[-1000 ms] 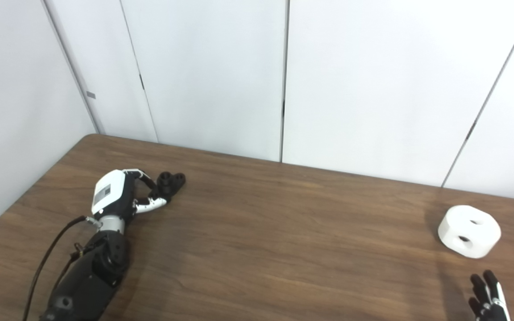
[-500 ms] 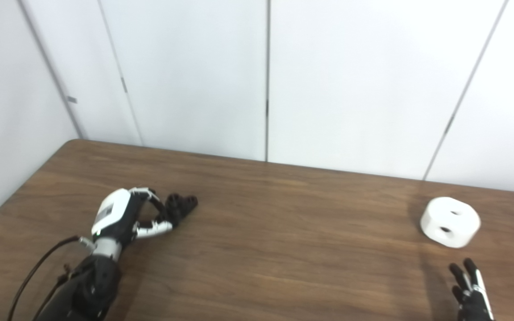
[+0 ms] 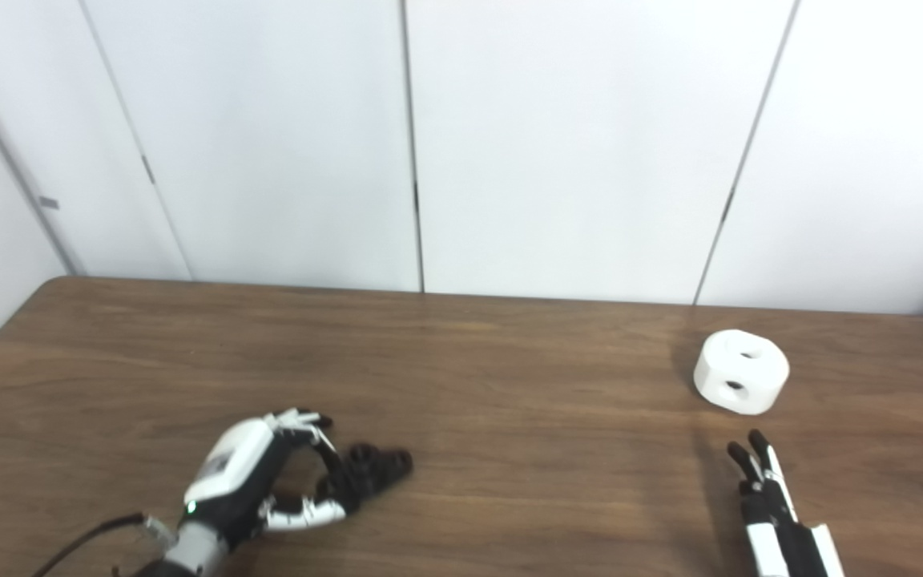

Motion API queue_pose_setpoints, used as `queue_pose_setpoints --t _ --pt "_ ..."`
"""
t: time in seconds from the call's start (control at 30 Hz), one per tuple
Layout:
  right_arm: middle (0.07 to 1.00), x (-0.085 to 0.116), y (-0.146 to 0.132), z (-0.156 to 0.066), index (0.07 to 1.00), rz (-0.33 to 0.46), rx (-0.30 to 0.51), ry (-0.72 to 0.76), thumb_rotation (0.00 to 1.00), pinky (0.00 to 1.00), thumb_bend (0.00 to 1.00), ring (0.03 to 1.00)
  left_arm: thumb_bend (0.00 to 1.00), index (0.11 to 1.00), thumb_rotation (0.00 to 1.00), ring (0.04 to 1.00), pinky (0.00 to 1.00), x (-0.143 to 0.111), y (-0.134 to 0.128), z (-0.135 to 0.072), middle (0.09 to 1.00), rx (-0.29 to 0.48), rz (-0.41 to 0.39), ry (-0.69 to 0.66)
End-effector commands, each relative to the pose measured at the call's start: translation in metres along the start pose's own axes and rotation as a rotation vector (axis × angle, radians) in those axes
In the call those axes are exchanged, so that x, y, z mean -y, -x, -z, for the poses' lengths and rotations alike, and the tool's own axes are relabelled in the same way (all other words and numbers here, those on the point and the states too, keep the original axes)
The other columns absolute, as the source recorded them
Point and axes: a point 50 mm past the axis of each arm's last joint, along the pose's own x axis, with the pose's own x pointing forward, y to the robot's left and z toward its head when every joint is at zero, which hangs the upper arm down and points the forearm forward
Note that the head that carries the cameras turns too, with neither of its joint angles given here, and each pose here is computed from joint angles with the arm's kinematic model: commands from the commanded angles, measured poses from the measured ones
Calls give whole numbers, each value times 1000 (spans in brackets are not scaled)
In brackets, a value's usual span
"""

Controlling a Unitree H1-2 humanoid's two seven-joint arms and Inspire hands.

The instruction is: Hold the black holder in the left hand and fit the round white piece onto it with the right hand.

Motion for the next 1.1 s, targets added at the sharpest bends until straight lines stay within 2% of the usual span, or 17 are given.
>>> queue_pose_setpoints --t 0.0,0.33,0.63,0.73,0.83,0.87,1.07 --pt "951 -10 2 1 1000 4 -9 -25 995 1000 596 1000 498 491 60 939 985 10 13 -7 849 31 73 -10" --pt "956 -13 -3 -13 1000 2 -18 -34 981 1000 644 1000 497 493 60 944 983 20 43 -17 863 104 199 -47" --pt "954 -11 -6 -22 1000 1 -17 -38 972 1000 664 1000 498 492 59 943 963 22 54 -20 861 113 241 -93" --pt "957 -10 -7 -24 1000 8 -13 -47 952 1000 630 1000 499 493 59 947 969 22 55 -20 862 104 239 -95" --pt "956 -5 -11 -28 1000 27 3 -43 875 1000 568 1000 499 493 58 947 971 23 54 -19 862 99 235 -96" --pt "953 -2 -13 -32 1000 40 11 -19 805 1000 553 1000 498 493 58 948 971 23 54 -19 862 99 233 -96" --pt "945 11 -28 -50 996 97 54 125 590 1000 587 986 499 492 59 943 963 25 53 -14 857 100 225 -105"
